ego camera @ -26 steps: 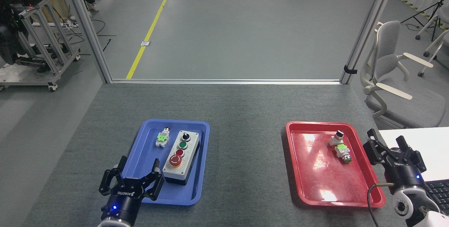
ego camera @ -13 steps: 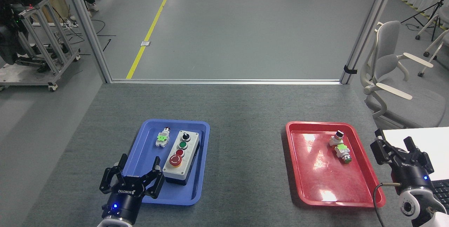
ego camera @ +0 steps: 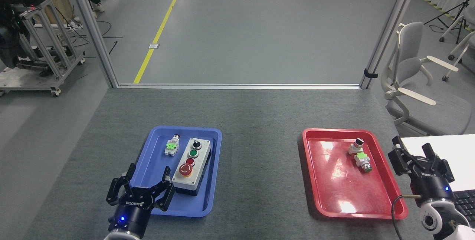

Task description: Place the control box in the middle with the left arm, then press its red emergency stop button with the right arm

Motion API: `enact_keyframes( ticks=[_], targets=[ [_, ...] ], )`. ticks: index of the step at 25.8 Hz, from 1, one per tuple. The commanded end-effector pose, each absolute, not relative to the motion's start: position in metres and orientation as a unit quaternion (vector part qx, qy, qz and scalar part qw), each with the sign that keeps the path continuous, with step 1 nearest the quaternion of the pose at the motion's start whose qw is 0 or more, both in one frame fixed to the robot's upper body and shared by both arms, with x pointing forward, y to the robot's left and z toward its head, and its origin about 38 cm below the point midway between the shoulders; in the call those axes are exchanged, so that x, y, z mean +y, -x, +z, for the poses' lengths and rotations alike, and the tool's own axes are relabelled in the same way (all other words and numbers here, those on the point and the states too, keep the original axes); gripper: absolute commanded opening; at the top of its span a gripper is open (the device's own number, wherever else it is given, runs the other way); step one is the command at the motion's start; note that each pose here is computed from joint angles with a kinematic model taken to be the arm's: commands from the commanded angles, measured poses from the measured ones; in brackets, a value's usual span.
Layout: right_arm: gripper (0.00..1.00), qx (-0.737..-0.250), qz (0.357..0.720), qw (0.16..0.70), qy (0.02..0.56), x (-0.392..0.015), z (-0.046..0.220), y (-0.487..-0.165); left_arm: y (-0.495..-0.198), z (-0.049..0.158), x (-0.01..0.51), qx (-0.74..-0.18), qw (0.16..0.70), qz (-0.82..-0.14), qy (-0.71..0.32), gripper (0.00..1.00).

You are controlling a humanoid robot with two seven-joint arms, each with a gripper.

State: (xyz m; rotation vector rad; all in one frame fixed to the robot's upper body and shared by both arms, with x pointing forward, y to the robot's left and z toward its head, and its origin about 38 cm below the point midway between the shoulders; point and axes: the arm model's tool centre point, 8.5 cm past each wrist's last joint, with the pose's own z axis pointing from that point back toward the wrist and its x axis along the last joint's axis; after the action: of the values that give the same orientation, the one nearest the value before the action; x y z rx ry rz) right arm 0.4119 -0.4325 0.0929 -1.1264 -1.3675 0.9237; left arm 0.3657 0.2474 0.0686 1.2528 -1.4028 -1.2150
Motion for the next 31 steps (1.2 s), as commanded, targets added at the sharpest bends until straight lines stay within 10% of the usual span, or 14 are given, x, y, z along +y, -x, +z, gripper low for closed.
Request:
enact_keyframes(
  ticks=[1,31],
  targets=[
    [1.00,-0.580,0.392,0.539,0.468,-0.427,0.091,-0.413,-0.365,0.067,0.245,-0.569,0.430,-0.498,-0.493,1.00],
    [1.00,-0.626,0.414,0.512,0.419,-0.367,0.087,-0.422,-0.359,0.064,0.244,-0.573,0.428,-0.502,-0.486,0.99]
  ],
)
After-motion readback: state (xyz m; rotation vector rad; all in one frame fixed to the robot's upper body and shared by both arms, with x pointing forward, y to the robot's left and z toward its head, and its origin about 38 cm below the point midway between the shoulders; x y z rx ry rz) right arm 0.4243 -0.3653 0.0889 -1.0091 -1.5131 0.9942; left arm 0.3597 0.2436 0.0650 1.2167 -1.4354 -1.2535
